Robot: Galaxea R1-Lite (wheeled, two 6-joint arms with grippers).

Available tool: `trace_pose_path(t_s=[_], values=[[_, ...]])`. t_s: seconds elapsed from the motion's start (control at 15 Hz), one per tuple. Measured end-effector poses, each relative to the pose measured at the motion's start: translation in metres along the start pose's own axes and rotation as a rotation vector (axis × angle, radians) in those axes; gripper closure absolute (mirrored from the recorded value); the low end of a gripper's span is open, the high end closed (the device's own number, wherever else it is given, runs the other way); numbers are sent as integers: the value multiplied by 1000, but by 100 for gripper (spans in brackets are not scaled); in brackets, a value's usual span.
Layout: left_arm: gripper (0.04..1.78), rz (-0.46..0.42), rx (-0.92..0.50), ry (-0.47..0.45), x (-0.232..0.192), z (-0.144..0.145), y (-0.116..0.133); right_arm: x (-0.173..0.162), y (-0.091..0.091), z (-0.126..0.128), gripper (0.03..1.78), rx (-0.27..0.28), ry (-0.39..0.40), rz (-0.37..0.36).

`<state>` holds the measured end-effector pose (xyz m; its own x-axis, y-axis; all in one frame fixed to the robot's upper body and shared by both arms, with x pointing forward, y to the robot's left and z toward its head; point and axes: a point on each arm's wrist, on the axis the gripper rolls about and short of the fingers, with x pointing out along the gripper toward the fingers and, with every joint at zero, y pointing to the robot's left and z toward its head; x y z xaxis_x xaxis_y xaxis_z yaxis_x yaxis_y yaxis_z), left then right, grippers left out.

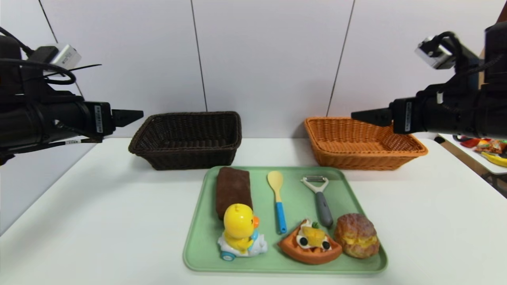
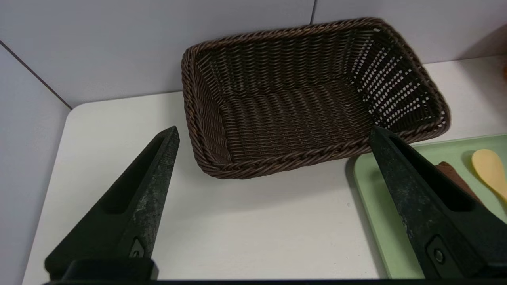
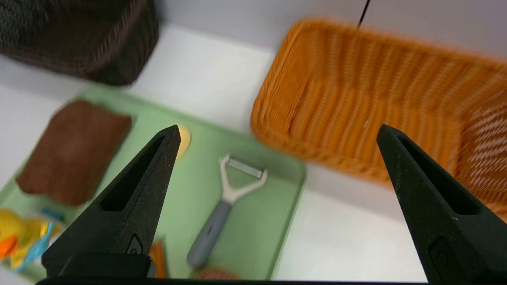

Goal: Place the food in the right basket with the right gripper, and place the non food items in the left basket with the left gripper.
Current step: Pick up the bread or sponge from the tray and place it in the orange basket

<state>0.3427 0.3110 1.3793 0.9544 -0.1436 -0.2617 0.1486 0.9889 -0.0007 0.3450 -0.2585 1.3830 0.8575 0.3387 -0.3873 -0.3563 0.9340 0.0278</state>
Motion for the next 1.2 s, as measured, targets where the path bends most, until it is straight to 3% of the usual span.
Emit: trace_pose_path(t_s=[0.27,0.47,1.0,1.2], values=[[13,1,-4,57,18,-11,0,2,31,-22,10,133,366,61],[13,0,-8,78,22,-16,0,2,39,-34,10,123,487,68],[13,0,-10,85,27,-27,0,4,40,-79,10,100,650,37],[13,-1,-11,95,28,-35,0,7,43,-92,10,88,652,46]])
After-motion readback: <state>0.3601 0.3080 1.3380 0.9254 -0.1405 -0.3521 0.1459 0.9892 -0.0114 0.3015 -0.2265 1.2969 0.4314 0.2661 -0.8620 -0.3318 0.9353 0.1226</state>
